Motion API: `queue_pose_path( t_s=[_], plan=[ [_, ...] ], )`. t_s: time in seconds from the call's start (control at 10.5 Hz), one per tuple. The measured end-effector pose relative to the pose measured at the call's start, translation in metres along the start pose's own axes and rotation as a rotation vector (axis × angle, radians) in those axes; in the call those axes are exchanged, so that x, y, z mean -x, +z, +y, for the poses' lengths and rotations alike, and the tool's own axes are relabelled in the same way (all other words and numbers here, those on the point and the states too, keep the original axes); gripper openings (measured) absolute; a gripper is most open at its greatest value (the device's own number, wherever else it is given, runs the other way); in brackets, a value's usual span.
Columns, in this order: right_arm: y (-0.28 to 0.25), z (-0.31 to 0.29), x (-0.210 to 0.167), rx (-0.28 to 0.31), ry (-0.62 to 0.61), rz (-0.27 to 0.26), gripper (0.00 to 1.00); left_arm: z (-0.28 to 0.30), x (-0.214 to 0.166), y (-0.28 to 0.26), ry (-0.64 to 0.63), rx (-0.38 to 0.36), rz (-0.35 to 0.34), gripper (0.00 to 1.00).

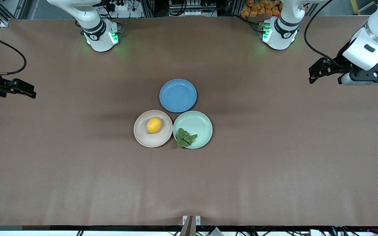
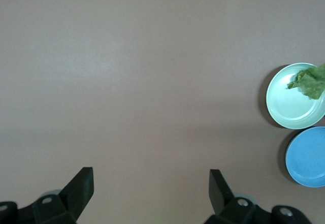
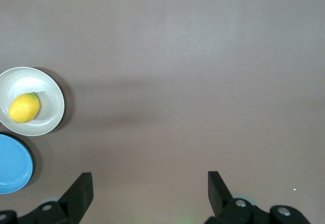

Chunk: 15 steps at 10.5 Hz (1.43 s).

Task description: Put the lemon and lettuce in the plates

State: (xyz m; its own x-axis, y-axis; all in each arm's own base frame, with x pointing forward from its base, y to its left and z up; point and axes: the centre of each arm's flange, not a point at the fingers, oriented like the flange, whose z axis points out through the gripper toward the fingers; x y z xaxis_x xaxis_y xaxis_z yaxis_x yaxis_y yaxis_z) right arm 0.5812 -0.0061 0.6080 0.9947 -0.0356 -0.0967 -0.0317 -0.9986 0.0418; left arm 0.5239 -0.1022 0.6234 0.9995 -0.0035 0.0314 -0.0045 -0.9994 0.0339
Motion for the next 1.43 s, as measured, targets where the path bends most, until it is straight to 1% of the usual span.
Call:
queue_pose_path(
  t_s=[0.19,0.29,0.76,1.43],
  plan=[
    [0.0,0.001,0.0,0.0,0.003,0.0,1.0,-0.002,0.001,-0.006,0.05,-0.047,-0.001,1.0],
    [0.0,0.002,0.0,0.0,0.003,0.0,1.0,-0.003,0.001,-0.007,0.072,-0.058,-0.001,1.0],
    [0.0,0.002,0.0,0.0,0.004,0.0,1.0,0.01,0.003,-0.011,0.105,-0.058,0.007,1.0],
    [0.0,0.004,0.0,-0.002,0.008,0.0,1.0,0.008,0.003,-0.013,0.099,-0.052,0.011,1.0]
  ],
)
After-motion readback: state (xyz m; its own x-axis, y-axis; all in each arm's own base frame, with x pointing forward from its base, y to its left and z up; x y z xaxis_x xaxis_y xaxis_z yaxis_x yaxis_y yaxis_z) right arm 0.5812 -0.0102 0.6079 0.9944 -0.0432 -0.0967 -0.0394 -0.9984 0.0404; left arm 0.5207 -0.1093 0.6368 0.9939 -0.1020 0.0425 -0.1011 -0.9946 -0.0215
